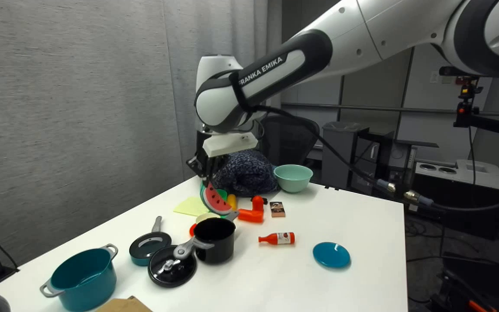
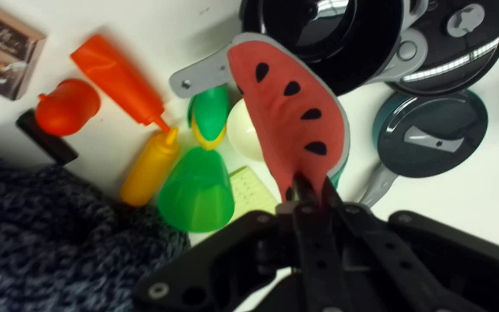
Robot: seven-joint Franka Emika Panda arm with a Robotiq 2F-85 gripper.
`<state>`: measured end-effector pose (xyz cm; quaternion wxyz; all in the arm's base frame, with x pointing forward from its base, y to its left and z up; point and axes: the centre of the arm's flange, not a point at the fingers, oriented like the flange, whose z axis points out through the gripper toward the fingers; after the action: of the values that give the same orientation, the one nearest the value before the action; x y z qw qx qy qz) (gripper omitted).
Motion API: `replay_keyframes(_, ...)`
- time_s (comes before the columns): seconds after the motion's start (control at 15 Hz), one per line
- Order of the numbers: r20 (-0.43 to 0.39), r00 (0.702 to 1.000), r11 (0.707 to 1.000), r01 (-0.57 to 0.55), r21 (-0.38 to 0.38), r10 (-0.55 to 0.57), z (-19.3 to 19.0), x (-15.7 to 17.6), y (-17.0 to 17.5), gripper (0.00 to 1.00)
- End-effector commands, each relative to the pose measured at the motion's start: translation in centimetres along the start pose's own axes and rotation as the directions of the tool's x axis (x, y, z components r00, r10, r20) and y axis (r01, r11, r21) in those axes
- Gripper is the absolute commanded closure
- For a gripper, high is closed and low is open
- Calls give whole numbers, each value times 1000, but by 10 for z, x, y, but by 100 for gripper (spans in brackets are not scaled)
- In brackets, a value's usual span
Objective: Move the watermelon plushie to the blue bowl
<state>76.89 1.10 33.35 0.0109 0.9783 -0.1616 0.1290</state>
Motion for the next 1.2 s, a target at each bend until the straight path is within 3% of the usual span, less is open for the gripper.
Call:
replay_keyframes(0.0,-42,999,994,-13,-110,8,-58,14,32,98)
replay_keyframes(0.13,-65,997,984,-61,-168,51,-81,18,57,98)
replay_keyframes(0.4,-86,973,956,-225,-189,213,-97,24,108,98)
replay_keyframes(0.53,-92,982,967,-181,-177,167,-92,33,100,94)
replay_keyframes(1.07,-83,984,970,-171,-173,159,-87,31,94,94)
replay_keyframes(1.13,-83,984,970,-171,-173,159,-87,31,94,98)
